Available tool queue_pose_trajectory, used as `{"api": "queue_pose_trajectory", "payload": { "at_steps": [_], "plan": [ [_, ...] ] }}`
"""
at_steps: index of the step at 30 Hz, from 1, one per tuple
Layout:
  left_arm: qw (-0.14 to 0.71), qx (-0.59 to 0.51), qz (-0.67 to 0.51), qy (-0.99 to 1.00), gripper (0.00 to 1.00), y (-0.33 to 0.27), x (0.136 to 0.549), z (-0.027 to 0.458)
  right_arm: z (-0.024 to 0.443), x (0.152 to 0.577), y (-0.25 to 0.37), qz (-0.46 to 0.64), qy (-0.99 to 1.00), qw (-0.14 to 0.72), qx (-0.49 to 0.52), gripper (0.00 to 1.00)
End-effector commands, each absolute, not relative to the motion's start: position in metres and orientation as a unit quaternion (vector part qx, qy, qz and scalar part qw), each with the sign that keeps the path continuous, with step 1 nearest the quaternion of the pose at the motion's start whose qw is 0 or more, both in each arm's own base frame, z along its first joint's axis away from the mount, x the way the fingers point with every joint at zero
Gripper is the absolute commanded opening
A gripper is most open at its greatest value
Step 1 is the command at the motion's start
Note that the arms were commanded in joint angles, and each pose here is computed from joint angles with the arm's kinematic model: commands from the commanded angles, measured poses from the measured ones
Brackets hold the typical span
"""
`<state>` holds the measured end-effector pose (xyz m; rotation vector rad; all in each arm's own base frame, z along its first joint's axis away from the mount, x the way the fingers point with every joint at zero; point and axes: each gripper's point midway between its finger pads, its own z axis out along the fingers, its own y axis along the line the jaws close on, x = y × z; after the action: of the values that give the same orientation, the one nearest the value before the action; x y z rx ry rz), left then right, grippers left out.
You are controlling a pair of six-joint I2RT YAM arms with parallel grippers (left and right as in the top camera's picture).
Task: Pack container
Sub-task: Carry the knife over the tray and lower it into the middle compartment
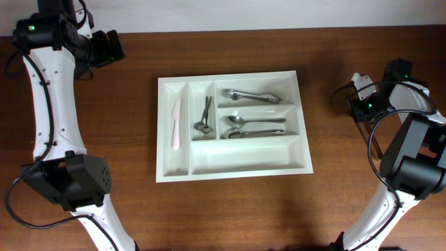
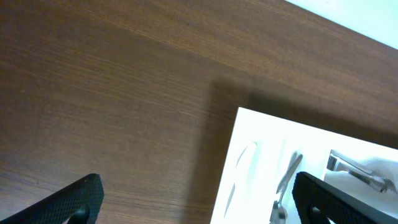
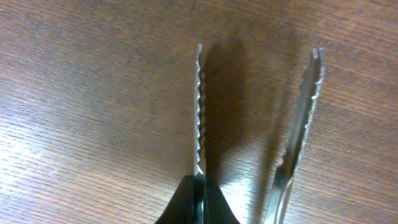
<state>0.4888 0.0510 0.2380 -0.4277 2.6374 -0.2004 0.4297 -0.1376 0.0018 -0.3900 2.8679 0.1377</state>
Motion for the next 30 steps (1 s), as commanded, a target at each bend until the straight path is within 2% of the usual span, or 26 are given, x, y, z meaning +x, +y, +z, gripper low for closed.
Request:
{"api": "queue_pose_trajectory", "payload": {
  "at_steps": [1,3,4,9,12,13,21,30],
  "plan": [
    [0.237,-0.153,-0.070,0.957,0.99,0.052,0.489,0.244,0.010,0.434,-0.133,0.072,0.983,0.118,-0.124,0.04],
    [0.237,-0.153,-0.070,0.957,0.99,0.052,0.489,0.244,0.032,0.443,-0.134,0.072,0.981,0.127,-0.125,0.04],
    [0.237,-0.153,-0.070,0.957,0.99,0.052,0.489,0.244,0.060,0.452,-0.131,0.081,0.978,0.145,-0.128,0.04],
    [0.237,-0.153,-0.070,0.957,0.99,0.052,0.489,0.244,0.141,0.476,-0.106,0.085,0.963,0.196,-0.162,0.04],
    [0.237,-0.153,-0.070,0.957,0.99,0.052,0.489,0.244,0.172,0.479,-0.055,0.091,0.944,0.202,-0.247,0.04],
    [0.237,-0.153,-0.070,0.957,0.99,0.052,0.489,0.244,0.174,0.473,-0.015,0.106,0.929,0.188,-0.300,0.04],
    [0.237,-0.153,-0.070,0.957,0.99,0.052,0.489,0.244,0.166,0.424,0.126,0.145,0.845,0.114,-0.501,0.04],
    [0.237,-0.153,-0.070,0.957,0.99,0.052,0.489,0.244,0.154,0.367,0.193,0.152,0.797,0.031,-0.584,0.04]
  ]
}}
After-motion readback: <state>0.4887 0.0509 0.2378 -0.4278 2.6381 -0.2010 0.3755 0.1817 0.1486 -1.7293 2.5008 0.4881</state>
